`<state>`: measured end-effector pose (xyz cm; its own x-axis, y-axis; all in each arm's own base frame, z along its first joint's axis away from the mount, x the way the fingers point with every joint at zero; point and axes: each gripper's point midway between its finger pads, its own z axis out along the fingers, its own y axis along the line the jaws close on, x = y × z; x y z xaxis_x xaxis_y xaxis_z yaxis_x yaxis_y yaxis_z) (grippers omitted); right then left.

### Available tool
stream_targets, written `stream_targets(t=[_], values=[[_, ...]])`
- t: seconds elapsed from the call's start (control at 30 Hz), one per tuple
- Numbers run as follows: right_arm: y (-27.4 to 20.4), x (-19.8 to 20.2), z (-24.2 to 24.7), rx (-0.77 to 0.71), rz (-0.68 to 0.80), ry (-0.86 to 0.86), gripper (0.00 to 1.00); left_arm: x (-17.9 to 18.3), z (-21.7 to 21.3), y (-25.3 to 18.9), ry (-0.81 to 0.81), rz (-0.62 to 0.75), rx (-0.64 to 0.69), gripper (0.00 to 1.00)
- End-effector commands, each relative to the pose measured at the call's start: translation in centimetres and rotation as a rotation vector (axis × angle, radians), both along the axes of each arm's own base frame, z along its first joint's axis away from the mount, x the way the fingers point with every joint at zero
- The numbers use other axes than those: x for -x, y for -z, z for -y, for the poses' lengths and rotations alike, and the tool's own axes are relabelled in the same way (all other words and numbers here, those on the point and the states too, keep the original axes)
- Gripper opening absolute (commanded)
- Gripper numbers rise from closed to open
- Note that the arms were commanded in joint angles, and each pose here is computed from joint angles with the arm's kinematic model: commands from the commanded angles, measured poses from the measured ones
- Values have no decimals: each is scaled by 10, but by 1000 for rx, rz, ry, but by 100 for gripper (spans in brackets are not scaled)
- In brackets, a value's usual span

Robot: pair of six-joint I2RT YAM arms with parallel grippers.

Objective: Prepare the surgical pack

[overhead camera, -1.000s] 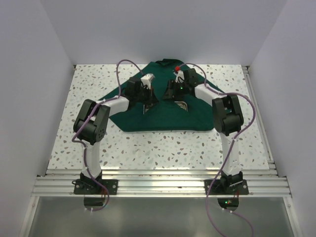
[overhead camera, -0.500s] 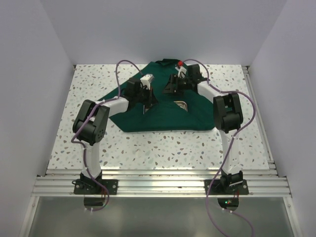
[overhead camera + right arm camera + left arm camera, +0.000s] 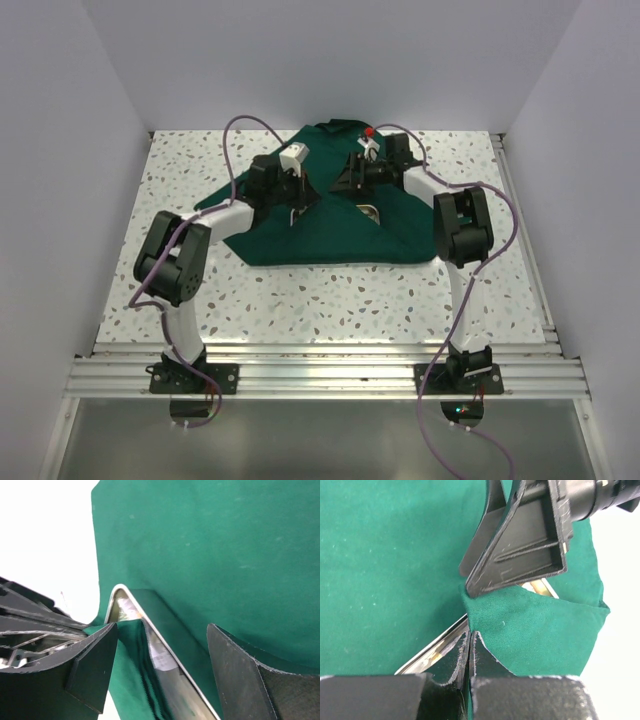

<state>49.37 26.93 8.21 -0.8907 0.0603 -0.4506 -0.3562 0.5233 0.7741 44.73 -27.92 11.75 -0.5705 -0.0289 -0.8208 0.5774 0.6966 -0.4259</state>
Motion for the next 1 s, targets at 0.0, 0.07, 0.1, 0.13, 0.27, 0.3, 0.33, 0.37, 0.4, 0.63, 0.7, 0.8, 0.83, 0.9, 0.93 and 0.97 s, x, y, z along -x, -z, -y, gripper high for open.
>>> stream_targets(t=[0.0,0.07,0.1,0.13,0.27,0.3,0.33,0.37,0.4,0.63,0.7,0.8,0.83,0.9,0.93,0.97], values=[[-45,5,-7,-113,57,-54,76,-8,4,-39,14,143,32,0],[-49,6,-8,-134,51,-59,76,-7,4,-40,16,151,36,0],[-51,8,-8,-145,48,-70,76,-6,5,-44,16,162,39,0],[-54,8,-9,-156,45,-71,76,-6,5,-47,18,173,43,0],[-63,18,-10,-217,7,-102,77,-3,5,-54,16,196,42,0],[-68,17,-11,-235,24,-109,77,-2,4,-56,17,201,42,0],[-74,20,-12,-260,23,-122,78,-2,4,-59,13,213,45,0],[-75,22,-11,-265,19,-126,79,-1,3,-58,11,213,44,0],[-75,24,-11,-267,12,-129,79,0,2,-62,10,222,48,0],[-80,28,-11,-293,14,-144,80,4,3,-68,13,236,54,0],[-85,32,-12,-320,14,-156,79,2,4,-64,15,226,51,0],[-102,35,-13,-374,8,-161,72,-3,6,-53,15,194,39,0],[-108,34,-14,-386,35,-169,71,-5,7,-51,13,182,34,0],[-111,37,-14,-397,26,-174,65,-8,7,-40,5,155,24,0],[-112,37,-15,-399,33,-179,64,-11,6,-39,-7,149,19,0],[-112,37,-14,-399,32,-177,62,-12,6,-33,-13,136,13,0]])
